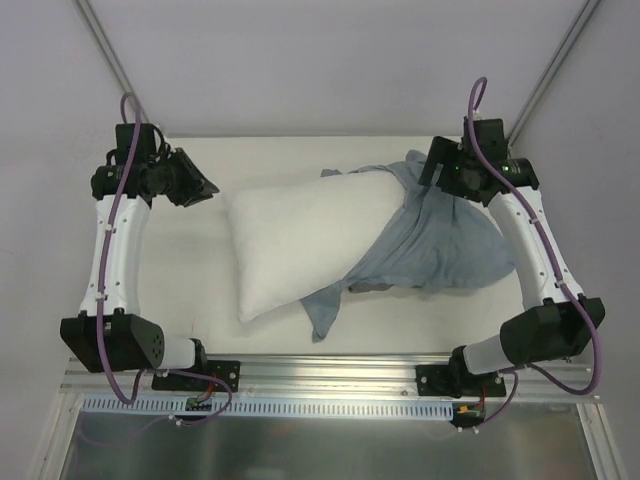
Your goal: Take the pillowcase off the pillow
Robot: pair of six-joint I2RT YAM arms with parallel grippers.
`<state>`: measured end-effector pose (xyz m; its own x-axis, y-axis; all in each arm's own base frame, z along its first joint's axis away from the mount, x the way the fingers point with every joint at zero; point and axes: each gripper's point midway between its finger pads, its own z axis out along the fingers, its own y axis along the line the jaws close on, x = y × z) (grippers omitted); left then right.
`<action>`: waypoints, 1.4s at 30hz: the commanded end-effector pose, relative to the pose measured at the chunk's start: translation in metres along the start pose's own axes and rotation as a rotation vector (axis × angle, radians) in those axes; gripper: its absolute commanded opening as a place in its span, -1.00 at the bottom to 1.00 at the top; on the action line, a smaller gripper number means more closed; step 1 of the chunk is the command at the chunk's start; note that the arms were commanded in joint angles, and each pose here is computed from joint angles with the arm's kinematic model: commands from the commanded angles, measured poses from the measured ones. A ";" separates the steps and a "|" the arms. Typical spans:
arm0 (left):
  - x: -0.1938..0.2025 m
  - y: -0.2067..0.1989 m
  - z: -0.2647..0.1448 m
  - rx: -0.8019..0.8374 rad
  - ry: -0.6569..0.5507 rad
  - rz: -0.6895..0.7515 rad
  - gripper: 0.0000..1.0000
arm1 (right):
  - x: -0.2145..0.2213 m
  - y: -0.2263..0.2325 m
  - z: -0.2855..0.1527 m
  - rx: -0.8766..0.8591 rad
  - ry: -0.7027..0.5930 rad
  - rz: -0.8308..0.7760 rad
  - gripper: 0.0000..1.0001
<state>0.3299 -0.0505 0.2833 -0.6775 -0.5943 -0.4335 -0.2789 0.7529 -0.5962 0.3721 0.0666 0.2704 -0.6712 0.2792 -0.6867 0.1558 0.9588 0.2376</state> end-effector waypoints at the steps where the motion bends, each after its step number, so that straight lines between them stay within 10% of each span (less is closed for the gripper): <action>1: 0.013 -0.014 0.007 0.015 0.036 0.095 -0.27 | 0.013 0.020 -0.040 -0.112 -0.068 -0.062 0.93; 4: 0.026 -0.034 -0.007 0.016 -0.018 0.232 0.53 | 0.038 0.018 -0.057 -0.125 -0.077 -0.083 0.96; 8: 0.065 -0.062 -0.017 0.077 0.028 0.372 0.93 | 0.083 0.000 -0.068 -0.094 -0.035 -0.116 0.97; 25: 0.229 -0.052 0.109 -0.232 0.387 0.682 0.97 | 0.194 0.006 -0.040 -0.196 0.169 -0.090 0.99; 27: 0.234 -0.047 0.118 -0.251 0.407 0.695 0.84 | 0.195 0.017 -0.037 -0.227 0.171 -0.093 0.99; 31: 0.233 -0.050 0.123 -0.252 0.411 0.682 -0.99 | 0.196 0.038 -0.020 -0.265 0.159 -0.042 0.98; 37: 0.218 -0.073 0.103 -0.158 0.377 0.634 -1.00 | 0.189 0.043 0.016 -0.190 0.126 -0.024 0.70; 39: 0.210 -0.074 0.096 -0.138 0.362 0.627 -1.00 | 0.180 0.043 0.026 -0.147 0.115 -0.044 0.37; 42: 0.194 -0.068 0.087 -0.128 0.343 0.586 -1.00 | 0.170 0.040 0.032 -0.117 0.099 -0.049 -0.67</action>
<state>0.2697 -0.2615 0.1566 -0.9304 0.0846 -0.3567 0.1640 0.9662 -0.1987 0.2561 0.1561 0.1151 -0.8240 0.1731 -0.5395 0.0167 0.9592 0.2822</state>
